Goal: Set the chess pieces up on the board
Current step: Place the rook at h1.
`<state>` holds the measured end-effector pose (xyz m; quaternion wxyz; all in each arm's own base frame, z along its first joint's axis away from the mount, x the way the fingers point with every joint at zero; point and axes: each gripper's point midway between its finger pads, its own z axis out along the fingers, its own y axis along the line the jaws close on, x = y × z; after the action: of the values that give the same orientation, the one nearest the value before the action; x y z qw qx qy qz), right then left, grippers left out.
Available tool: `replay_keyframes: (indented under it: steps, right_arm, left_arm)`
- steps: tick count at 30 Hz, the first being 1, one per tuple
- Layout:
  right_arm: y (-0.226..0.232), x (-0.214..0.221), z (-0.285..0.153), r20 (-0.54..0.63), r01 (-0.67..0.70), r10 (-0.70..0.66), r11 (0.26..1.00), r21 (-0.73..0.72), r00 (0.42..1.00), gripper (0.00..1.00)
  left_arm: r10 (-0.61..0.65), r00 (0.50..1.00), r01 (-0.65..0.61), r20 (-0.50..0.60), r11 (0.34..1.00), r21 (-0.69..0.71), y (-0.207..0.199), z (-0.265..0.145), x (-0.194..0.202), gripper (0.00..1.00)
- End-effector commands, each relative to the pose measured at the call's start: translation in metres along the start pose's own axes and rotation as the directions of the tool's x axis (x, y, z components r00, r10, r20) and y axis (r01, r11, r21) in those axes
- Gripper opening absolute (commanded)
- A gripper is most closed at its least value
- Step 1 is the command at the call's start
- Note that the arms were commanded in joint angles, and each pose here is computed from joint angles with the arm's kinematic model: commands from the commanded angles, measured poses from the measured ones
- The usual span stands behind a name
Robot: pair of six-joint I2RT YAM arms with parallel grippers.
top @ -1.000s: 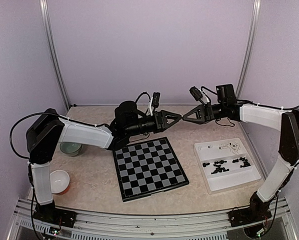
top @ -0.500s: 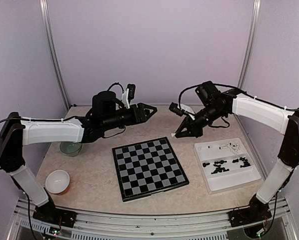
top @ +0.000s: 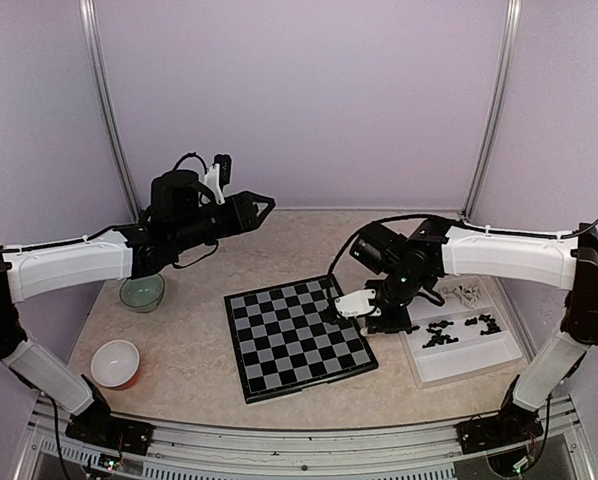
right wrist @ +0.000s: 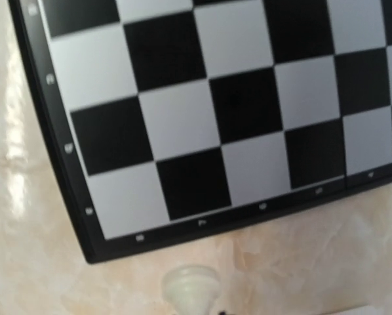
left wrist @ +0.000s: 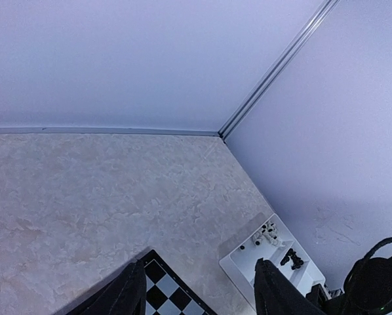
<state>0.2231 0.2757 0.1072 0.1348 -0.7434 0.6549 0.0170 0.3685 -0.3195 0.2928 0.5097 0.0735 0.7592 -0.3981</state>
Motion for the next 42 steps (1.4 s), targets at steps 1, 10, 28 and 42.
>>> replay_keyframes:
  steps: [1, 10, 28, 42]
  right_arm:
    - [0.008, 0.006, 0.010, -0.092, 0.071, -0.070, 0.997, 0.012, 0.993, 0.00]
    - [0.025, 0.001, 0.031, -0.137, 0.099, -0.104, 0.994, -0.042, 0.985, 0.00]
    - [0.036, 0.005, 0.053, -0.167, 0.102, -0.118, 0.990, -0.100, 0.979, 0.03]
    - [0.040, 0.003, 0.062, -0.150, 0.097, -0.113, 0.989, -0.115, 0.982, 0.09]
  left_arm:
    - [0.015, 1.000, -0.015, 0.000, 0.999, -0.032, 0.006, -0.008, 0.000, 0.56]
    - [0.006, 1.000, -0.006, -0.004, 0.999, -0.040, 0.009, -0.011, 0.004, 0.56]
    - [0.007, 1.000, -0.008, -0.021, 0.999, -0.044, 0.014, -0.011, 0.009, 0.57]
    - [-0.004, 0.999, 0.003, -0.044, 0.999, -0.037, 0.017, -0.006, 0.017, 0.57]
